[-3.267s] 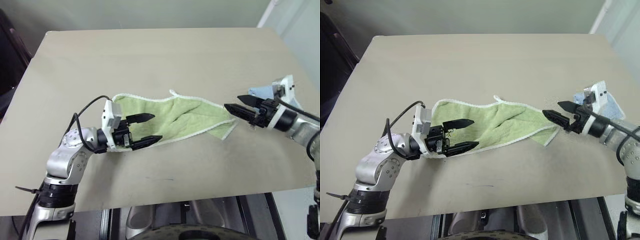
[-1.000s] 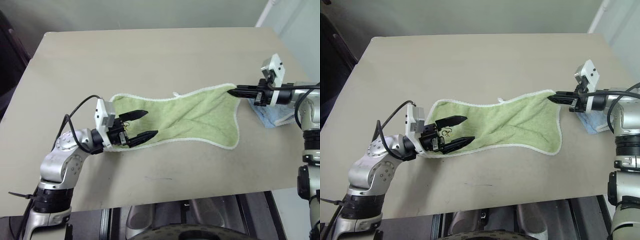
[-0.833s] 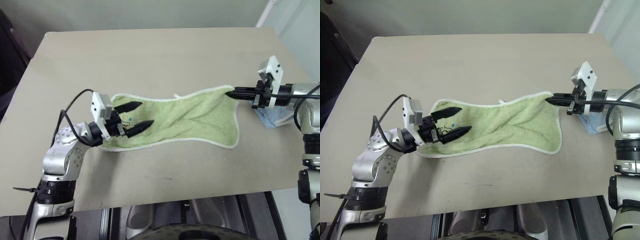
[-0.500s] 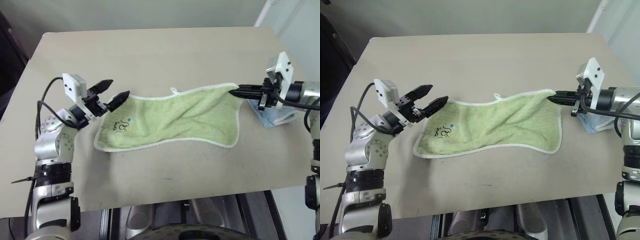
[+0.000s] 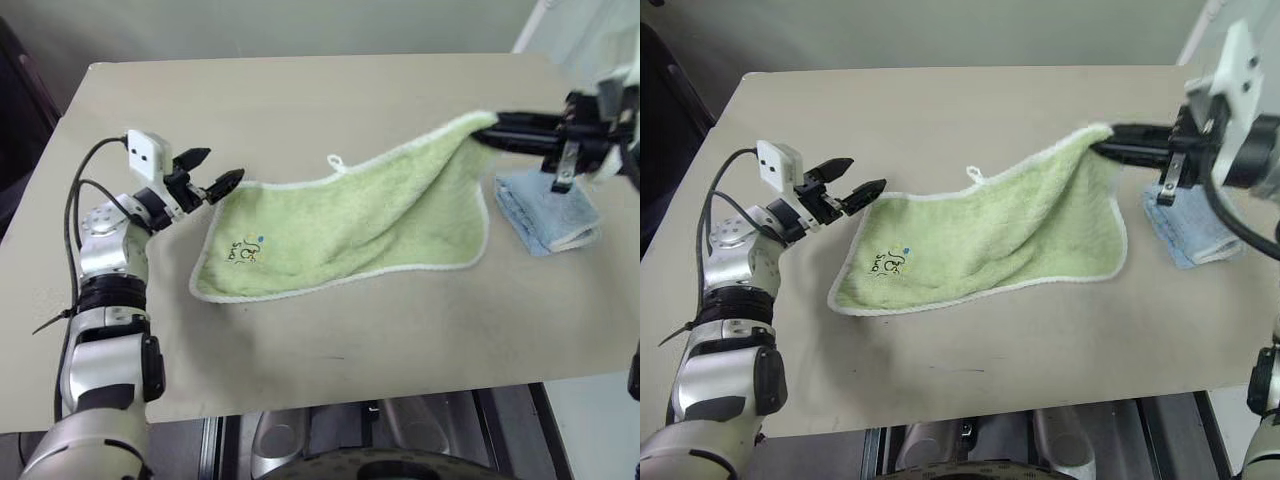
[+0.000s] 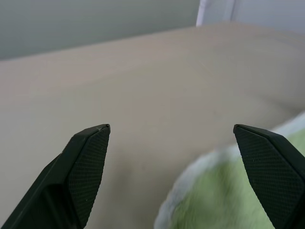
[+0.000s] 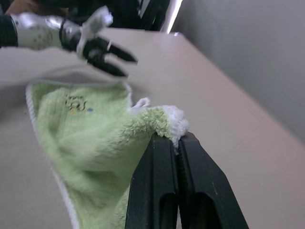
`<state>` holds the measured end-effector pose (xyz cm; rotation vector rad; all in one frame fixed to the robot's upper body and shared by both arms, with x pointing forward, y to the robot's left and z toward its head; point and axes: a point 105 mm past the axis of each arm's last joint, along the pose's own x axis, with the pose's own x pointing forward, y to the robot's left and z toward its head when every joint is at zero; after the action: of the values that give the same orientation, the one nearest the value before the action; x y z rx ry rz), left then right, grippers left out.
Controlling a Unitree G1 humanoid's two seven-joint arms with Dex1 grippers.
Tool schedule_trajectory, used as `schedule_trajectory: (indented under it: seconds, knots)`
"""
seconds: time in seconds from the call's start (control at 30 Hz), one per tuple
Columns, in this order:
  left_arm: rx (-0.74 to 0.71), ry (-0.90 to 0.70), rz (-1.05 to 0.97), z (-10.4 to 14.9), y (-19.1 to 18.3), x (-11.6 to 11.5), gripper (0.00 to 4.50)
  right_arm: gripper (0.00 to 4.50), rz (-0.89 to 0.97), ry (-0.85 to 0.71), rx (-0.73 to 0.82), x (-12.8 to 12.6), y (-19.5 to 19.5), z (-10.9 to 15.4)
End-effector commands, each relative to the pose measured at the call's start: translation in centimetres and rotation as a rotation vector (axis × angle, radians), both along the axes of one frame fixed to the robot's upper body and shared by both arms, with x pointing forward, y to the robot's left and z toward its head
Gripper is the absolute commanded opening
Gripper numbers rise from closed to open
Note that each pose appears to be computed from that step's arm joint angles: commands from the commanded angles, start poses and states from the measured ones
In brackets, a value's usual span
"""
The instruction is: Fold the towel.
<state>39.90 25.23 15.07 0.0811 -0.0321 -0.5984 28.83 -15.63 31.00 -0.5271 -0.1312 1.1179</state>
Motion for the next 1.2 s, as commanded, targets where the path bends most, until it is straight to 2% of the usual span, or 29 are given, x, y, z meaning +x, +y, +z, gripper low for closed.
schedule_trajectory:
  seconds: [0.03, 0.17, 0.43, 0.83, 0.93, 1.2]
  knots:
    - [-0.005, -0.037, -0.023, 1.0, -0.3, 0.3, 4.5, 0.03, 0.033, -0.088, 0.001, -1.6, 0.5, 2.5]
    - [-0.022, -0.015, -0.068, 0.7, -0.8, 0.2, 4.5, 0.03, 0.057, -0.116, 0.002, -2.3, 1.0, 3.6]
    - [-0.049, 0.063, -0.155, 0.0, -1.9, 0.3, 4.5, 0.03, 0.053, -0.098, -0.006, -2.3, 0.7, 3.3]
    - [0.094, 0.19, -0.28, -0.6, -3.5, 0.6, 4.5, 0.03, 0.066, -0.076, -0.022, -2.4, 1.0, 2.9]
    - [0.15, 0.197, -0.293, -0.6, -3.4, 0.5, 3.89, 0.0, 0.063, -0.076, -0.026, -2.5, 1.0, 2.8]
    - [0.171, 0.209, -0.299, 0.0, -3.3, 0.7, 1.16, 0.0, 0.048, -0.073, -0.028, -2.6, 0.8, 2.4]
